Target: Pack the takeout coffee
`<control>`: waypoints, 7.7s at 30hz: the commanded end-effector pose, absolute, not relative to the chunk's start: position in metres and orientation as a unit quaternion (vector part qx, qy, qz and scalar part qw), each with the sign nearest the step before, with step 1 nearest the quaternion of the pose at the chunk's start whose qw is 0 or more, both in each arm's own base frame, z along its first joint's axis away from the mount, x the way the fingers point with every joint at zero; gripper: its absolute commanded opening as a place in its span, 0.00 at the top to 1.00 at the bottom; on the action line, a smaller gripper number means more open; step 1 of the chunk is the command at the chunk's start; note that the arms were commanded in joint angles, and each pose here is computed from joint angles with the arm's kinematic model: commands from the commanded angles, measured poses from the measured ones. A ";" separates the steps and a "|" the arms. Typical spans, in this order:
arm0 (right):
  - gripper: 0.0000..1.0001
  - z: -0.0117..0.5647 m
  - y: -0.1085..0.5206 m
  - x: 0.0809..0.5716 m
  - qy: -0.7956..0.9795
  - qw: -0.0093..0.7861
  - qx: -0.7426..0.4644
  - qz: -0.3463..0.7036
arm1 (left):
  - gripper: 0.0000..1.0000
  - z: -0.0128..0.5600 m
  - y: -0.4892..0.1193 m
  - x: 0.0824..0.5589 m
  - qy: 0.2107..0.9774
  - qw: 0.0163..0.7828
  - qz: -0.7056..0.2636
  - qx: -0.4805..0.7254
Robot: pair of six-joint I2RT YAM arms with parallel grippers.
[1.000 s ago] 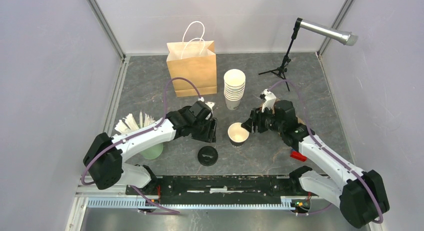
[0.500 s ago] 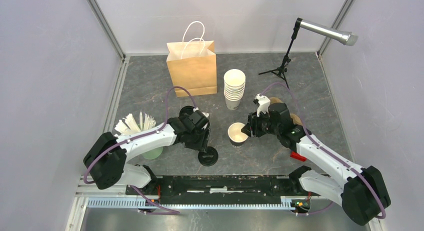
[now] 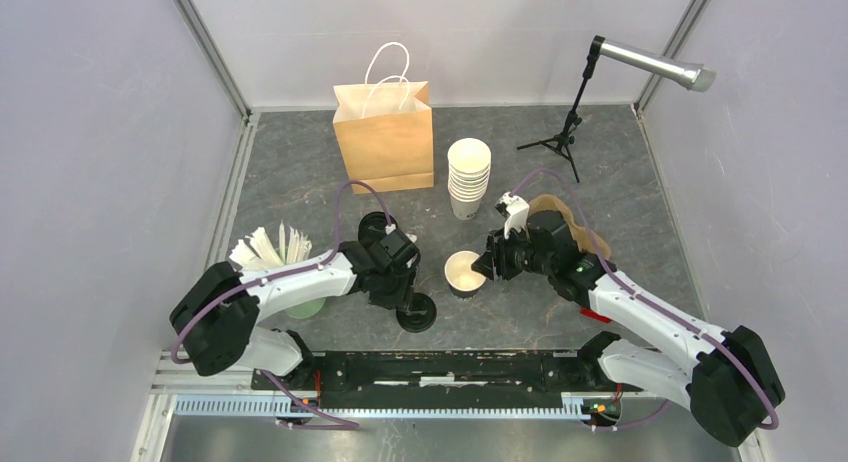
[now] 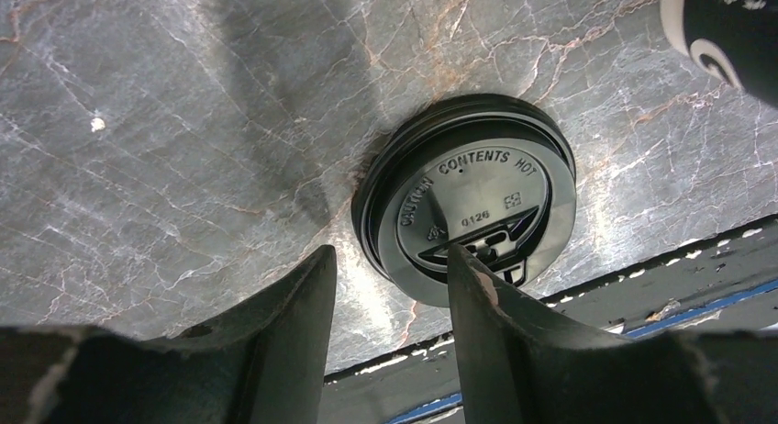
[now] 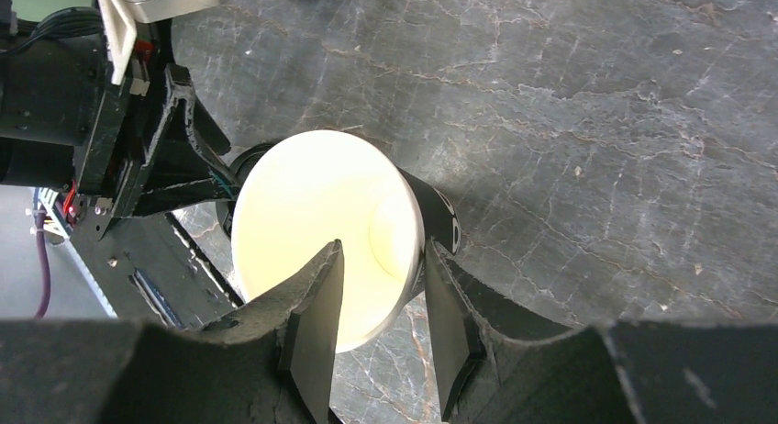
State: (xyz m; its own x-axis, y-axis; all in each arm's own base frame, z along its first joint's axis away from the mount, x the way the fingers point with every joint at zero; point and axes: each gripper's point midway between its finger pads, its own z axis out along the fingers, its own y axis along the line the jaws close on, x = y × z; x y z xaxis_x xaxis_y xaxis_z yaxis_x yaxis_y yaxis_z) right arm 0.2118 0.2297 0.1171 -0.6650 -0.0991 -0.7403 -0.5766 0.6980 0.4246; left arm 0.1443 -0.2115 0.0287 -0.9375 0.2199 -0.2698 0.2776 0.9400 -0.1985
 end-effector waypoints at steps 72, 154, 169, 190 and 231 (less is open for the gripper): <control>0.32 0.251 0.187 0.213 0.739 0.572 -0.135 0.329 | 0.92 0.188 -0.323 0.206 0.921 0.217 -0.265 0.185; 0.51 0.162 0.232 0.229 0.794 0.461 -0.209 0.336 | 0.65 0.121 -0.321 0.235 0.943 0.213 -0.180 0.183; 0.42 0.198 0.232 0.227 0.772 0.488 -0.193 0.358 | 0.51 0.150 -0.324 0.237 0.925 0.254 -0.214 0.186; 0.61 0.167 0.247 0.230 0.786 0.448 -0.228 0.361 | 0.48 0.151 -0.311 0.219 0.920 0.261 -0.252 0.151; 0.63 0.105 0.232 0.200 0.796 0.416 -0.175 0.403 | 0.52 0.100 -0.301 0.207 0.936 0.222 -0.241 0.131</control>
